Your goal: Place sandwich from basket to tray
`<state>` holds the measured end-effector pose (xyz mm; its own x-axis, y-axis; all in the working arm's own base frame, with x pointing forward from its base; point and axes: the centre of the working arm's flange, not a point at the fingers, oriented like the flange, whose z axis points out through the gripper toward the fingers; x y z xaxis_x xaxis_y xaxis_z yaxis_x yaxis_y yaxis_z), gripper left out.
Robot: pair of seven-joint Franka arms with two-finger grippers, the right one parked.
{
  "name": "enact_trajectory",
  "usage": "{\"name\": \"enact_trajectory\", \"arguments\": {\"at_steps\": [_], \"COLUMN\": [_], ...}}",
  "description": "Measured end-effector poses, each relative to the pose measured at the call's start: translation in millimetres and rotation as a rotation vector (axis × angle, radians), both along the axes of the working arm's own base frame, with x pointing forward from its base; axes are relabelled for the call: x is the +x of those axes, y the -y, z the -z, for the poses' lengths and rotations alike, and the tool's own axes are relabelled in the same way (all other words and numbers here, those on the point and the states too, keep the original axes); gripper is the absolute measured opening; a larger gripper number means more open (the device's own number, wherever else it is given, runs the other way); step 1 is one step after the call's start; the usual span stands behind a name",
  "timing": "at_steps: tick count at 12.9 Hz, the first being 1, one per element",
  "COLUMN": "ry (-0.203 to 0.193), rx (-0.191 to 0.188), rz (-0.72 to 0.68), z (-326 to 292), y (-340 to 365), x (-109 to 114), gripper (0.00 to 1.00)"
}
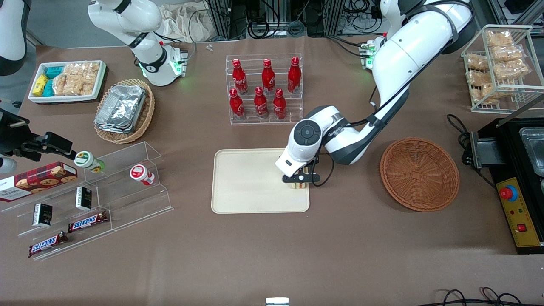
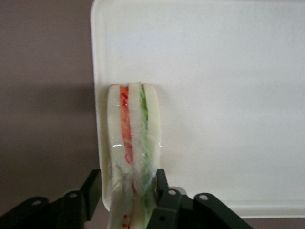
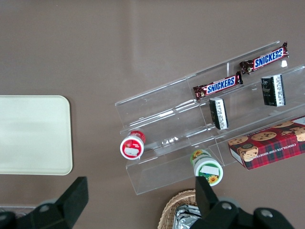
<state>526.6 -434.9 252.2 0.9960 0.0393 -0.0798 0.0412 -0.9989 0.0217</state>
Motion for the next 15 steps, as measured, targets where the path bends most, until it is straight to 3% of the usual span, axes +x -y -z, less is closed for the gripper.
{"name": "enact_trajectory", "arguments": {"at_steps": [3, 4, 9, 11, 15], "ry": [0.023, 0.021, -0.099, -0.102, -0.057], "rx": [0.089, 0.112, 0.134, 0.145, 0.188], "rz": [-0.030, -0.023, 0.073, 0.125, 0.120], "z": [-51.9, -72.5, -156.1, -186.7, -247.9], "y": [-31.9, -48.6, -163.2, -212.2, -298.7], "x": [15.1, 20.8, 46.2, 54.3, 58.6], "gripper": [0.94, 1.00, 1.00, 1.00, 1.00]}}
